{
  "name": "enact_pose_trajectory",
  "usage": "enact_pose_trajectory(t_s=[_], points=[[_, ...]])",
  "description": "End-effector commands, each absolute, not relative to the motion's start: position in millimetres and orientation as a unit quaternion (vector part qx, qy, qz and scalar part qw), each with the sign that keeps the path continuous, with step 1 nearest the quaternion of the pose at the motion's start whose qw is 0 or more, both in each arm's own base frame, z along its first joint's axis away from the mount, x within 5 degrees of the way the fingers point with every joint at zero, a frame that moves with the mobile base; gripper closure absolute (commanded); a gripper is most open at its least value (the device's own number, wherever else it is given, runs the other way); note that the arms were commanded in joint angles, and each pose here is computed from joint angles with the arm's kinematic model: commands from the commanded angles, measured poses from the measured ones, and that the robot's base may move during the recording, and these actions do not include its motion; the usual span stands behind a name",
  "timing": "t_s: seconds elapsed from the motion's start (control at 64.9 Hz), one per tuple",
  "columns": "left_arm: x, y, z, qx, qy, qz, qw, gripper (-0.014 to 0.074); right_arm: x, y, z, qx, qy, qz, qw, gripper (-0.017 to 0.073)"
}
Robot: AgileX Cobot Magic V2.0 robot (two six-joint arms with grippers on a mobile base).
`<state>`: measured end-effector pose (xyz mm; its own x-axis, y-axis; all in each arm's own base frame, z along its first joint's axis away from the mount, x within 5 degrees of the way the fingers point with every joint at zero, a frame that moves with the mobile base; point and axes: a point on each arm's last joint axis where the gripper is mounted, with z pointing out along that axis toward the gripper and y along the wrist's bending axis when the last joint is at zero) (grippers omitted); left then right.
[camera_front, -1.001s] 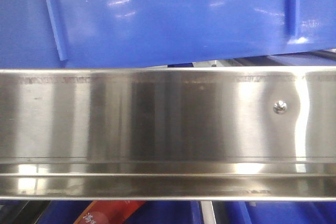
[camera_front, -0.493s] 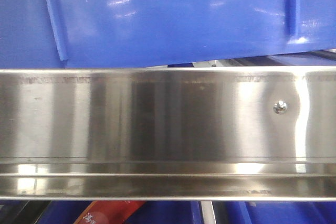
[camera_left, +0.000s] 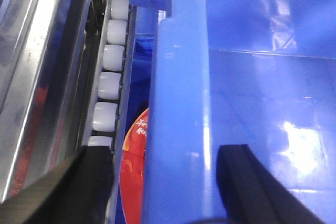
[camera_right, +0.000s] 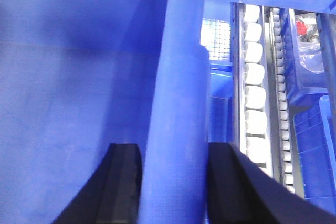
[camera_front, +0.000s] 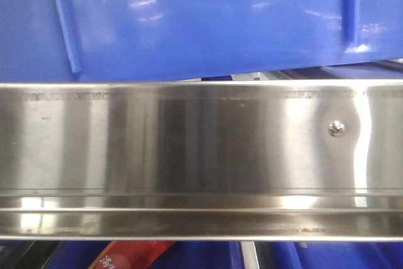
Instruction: Move blue bin to conveyor side
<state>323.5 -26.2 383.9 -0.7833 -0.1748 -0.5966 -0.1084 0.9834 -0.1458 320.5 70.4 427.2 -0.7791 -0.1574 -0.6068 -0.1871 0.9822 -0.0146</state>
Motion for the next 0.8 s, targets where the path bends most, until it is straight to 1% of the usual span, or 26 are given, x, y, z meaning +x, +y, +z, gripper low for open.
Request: enact_pose_trajectory(t_s=[0.0,0.031,0.077,0.2,0.308,0.647,0.786], points=[[323.0,-28.3,380.2,-0.071,0.948,-0.05,0.305,0.0332,319.5,70.9,426.0,-0.092,0.944,0.022,0.316,0.0637],[322.9,-28.3,380.1,-0.071,0.949,-0.05,0.305,0.036,319.5,70.9,426.0,-0.092,0.944,0.022,0.316,0.0637],[322.3,-28.2,379.6,-0.071,0.95,-0.049,0.3,0.0444,319.5,70.9,426.0,-0.092,0.944,0.022,0.316,0.0637],[321.4,-28.2,379.0,-0.071,0.952,-0.048,0.295,0.0633,319.5,70.9,426.0,-0.092,0.944,0.022,0.316,0.0637],[321.4,-28.2,379.0,-0.071,0.952,-0.048,0.295,0.0599,319.5,70.9,426.0,-0.092,0.944,0.022,0.316,0.0637],[321.6,-28.2,379.1,-0.071,0.951,-0.048,0.296,0.0599,318.6,75.2,425.9,-0.092,0.944,0.048,0.312,0.0637],[321.6,-28.2,379.1,-0.071,0.951,-0.048,0.296,0.0599,318.5,75.2,425.9,-0.092,0.944,0.048,0.312,0.0637]])
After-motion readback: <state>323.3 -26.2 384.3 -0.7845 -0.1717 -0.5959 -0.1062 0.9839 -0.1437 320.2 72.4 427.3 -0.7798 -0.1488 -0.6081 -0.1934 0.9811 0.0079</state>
